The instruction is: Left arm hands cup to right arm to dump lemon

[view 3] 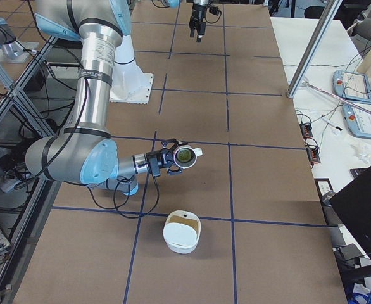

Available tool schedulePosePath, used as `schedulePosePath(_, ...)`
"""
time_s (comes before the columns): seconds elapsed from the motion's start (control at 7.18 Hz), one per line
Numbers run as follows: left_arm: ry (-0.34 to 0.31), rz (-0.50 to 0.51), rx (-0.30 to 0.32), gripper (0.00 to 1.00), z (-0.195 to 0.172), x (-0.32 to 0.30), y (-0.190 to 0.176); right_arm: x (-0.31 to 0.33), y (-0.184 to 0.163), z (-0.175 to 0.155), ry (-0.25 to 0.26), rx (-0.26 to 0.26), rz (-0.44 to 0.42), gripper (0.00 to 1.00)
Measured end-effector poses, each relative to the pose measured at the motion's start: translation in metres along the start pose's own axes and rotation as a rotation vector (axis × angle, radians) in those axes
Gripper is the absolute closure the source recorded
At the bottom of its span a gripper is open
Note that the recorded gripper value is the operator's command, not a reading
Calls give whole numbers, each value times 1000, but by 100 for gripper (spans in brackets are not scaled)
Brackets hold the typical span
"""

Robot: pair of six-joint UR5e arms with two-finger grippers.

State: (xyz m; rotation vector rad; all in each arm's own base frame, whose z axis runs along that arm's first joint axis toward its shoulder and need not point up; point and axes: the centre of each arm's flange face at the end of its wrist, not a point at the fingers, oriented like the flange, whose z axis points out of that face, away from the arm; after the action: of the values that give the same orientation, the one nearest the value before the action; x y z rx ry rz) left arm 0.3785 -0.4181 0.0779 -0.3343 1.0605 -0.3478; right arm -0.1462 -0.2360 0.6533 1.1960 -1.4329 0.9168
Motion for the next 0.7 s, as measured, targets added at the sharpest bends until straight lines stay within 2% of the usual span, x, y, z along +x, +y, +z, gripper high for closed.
schedulePosePath(0.42, -1, -1, 0, 0, 1, -1, -1, 27, -46, -19, 7, -9, 82, 94)
schedulePosePath(0.7, -1, -1, 0, 0, 0, -1, 0, 48, -65, -30, 10, -18, 184, 93)
